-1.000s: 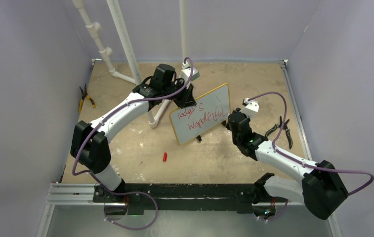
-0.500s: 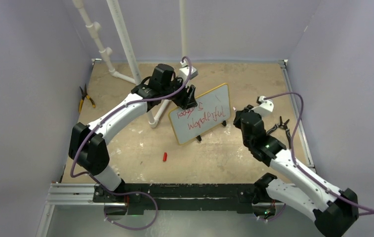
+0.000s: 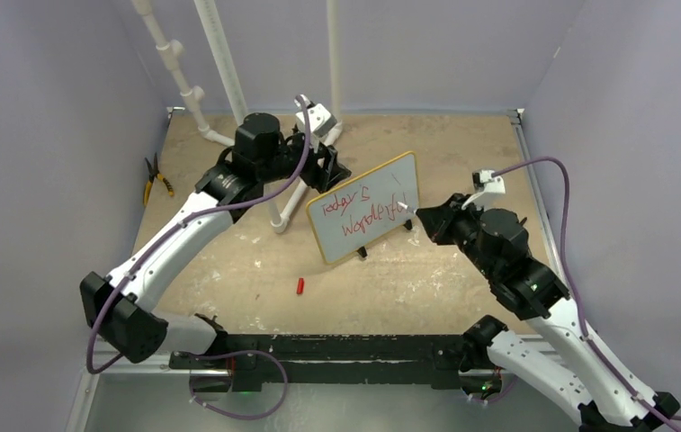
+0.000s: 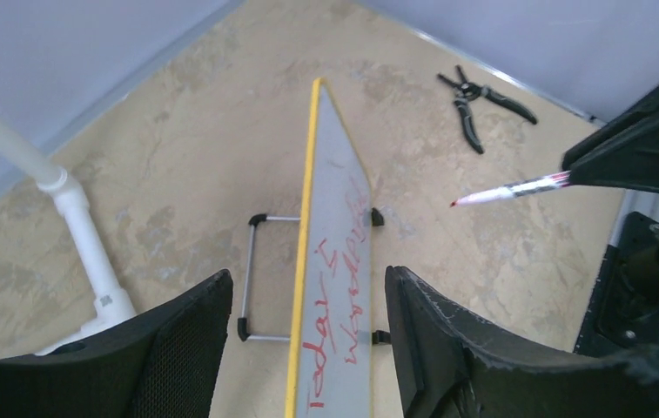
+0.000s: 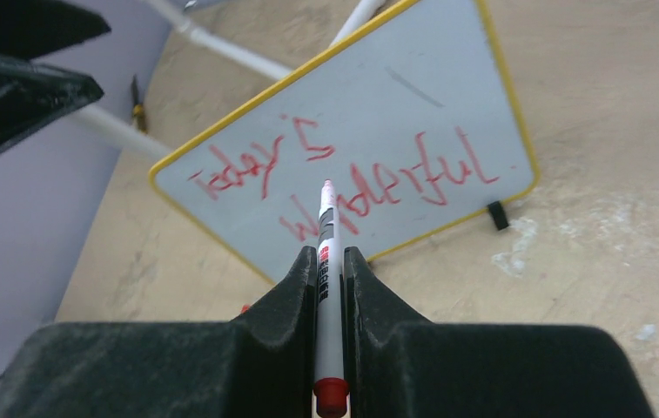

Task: Write a sentence on the whiteboard
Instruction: Pass from the right arm to the left

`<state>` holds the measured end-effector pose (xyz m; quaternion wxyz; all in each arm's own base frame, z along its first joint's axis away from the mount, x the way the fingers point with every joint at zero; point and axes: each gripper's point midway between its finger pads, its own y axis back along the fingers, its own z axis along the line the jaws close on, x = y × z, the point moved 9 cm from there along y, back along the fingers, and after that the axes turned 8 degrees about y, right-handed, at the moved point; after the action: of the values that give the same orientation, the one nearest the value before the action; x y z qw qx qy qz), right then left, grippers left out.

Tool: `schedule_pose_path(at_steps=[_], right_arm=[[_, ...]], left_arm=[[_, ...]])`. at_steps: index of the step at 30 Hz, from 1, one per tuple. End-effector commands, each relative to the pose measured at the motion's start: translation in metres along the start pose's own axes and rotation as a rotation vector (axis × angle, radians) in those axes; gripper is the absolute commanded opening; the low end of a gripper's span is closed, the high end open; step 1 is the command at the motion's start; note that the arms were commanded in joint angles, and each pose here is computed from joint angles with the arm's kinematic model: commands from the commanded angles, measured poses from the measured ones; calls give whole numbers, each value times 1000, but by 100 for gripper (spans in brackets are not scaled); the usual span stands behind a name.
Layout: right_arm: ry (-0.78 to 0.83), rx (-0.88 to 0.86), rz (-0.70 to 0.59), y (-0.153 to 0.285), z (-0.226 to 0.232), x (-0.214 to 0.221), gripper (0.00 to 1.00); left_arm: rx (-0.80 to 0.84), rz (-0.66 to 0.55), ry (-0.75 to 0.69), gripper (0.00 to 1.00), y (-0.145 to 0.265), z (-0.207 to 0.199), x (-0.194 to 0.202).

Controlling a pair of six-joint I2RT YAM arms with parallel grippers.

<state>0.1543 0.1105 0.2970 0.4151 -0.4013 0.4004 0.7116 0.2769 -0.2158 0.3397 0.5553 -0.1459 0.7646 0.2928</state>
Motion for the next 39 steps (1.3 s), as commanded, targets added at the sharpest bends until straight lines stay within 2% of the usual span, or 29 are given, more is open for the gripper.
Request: schedule_pose_path(at_steps=[1,5,9,12,19,31,32,35,38,39], right_arm=[[90,-221,123,17,20,-6,0],[141,-364,236,22,29,1,0],[195,-527,408,25,35,20,0],[192,-586,481,24,36,31,0],[195,-695,517,17,45,32,0],[197,-802,552,8,52,39,0],[197,-806,546,7,52,38,0],[195,-809,535,4,54,38,0],[193,-813,516,2,56,36,0],[190,-804,506,1,55,35,2]], left_arm=[[197,-87,-94,62,26,-29,-16],[323,-59,-115,62,41,-59,2],[414,45,-157,62,41,-92,47],[484,128,-145,62,37,-101,78],[541,296,-112,62,21,-99,123],[688,307,-26,61,5,-117,133],[702,319,-22,59,4,-120,136],[725,359,-18,39,1,-126,143],[726,369,-18,4,2,-127,144],[719,360,-19,0,2,-127,142]])
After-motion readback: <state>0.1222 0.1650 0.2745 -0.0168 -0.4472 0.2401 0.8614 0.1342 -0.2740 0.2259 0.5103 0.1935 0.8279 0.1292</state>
